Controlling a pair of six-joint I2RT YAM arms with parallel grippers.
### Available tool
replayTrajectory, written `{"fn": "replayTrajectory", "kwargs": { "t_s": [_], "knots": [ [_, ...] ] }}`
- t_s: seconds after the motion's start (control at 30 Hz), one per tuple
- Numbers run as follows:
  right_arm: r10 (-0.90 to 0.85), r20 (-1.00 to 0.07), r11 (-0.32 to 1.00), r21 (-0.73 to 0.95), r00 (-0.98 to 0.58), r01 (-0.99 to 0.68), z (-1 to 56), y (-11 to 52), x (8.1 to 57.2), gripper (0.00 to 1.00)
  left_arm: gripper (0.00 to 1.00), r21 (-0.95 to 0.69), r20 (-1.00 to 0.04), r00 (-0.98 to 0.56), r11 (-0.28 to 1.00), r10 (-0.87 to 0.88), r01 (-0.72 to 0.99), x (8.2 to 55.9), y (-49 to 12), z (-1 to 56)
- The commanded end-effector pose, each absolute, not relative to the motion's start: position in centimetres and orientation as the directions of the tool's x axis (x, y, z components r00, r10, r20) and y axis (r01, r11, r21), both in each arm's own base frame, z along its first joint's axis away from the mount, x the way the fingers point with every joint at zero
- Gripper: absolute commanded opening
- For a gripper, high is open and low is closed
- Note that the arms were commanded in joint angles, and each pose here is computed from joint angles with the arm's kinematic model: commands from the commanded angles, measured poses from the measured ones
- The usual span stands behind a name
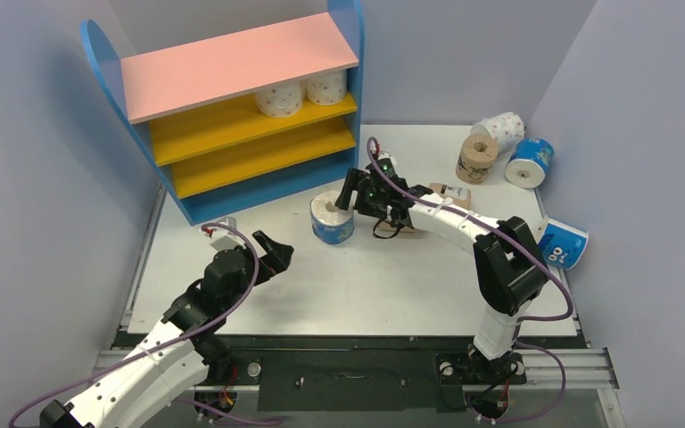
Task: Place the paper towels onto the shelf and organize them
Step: Pick up the paper towel from the center of the board.
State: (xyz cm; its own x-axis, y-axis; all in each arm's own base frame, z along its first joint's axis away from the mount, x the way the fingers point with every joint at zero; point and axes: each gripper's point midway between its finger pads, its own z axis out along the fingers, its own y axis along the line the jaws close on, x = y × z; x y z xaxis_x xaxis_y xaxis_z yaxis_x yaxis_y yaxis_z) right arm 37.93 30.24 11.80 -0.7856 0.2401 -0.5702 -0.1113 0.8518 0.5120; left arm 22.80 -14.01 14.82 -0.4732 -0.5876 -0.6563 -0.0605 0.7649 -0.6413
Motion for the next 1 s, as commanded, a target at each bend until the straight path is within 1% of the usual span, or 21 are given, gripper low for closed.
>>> {"fn": "replayTrajectory", "kwargs": {
  "t_s": [0.0, 0.33, 0.6, 0.73, 0.8, 0.87, 0.97],
  "knots": [
    [0.227, -0.625, 0.864, 0.484, -0.747, -0.143, 13.6, 31.3, 38.8, 0.75, 0.96, -0.662, -0.659, -0.448, 0.748, -0.605, -0.037, 23.6, -14.4, 15.9],
    [0.169, -0.622, 0.893, 0.425, -0.765, -0.149, 12.3, 32.1, 38.5, 0.69, 0.96, -0.65, -0.662, -0.462, 0.759, -0.591, -0.04, 23.6, -14.6, 15.3],
    [0.148, -0.617, 0.918, 0.377, -0.773, -0.126, 11.2, 31.9, 38.7, 0.59, 0.96, -0.644, -0.662, -0.467, 0.764, -0.586, -0.044, 23.5, -14.5, 14.9],
    [0.126, -0.618, 0.933, 0.339, -0.776, -0.119, 10.5, 31.6, 38.7, 0.51, 0.96, -0.644, -0.659, -0.471, 0.764, -0.586, -0.049, 23.5, -14.5, 14.6],
    [0.124, -0.616, 0.934, 0.336, -0.778, -0.118, 10.4, 31.6, 38.6, 0.45, 0.96, -0.646, -0.656, -0.474, 0.762, -0.587, -0.05, 23.6, -14.7, 14.6],
    [0.126, -0.616, 0.932, 0.342, -0.778, -0.12, 10.5, 31.7, 38.6, 0.38, 0.97, -0.648, -0.656, -0.474, 0.76, -0.587, -0.044, 23.7, -14.8, 14.8],
    [0.131, -0.626, 0.929, 0.349, -0.769, -0.125, 11.4, 31.7, 38.5, 0.32, 0.96, -0.645, -0.665, -0.468, 0.763, -0.583, -0.033, 23.8, -14.8, 15.2]
  ]
}}
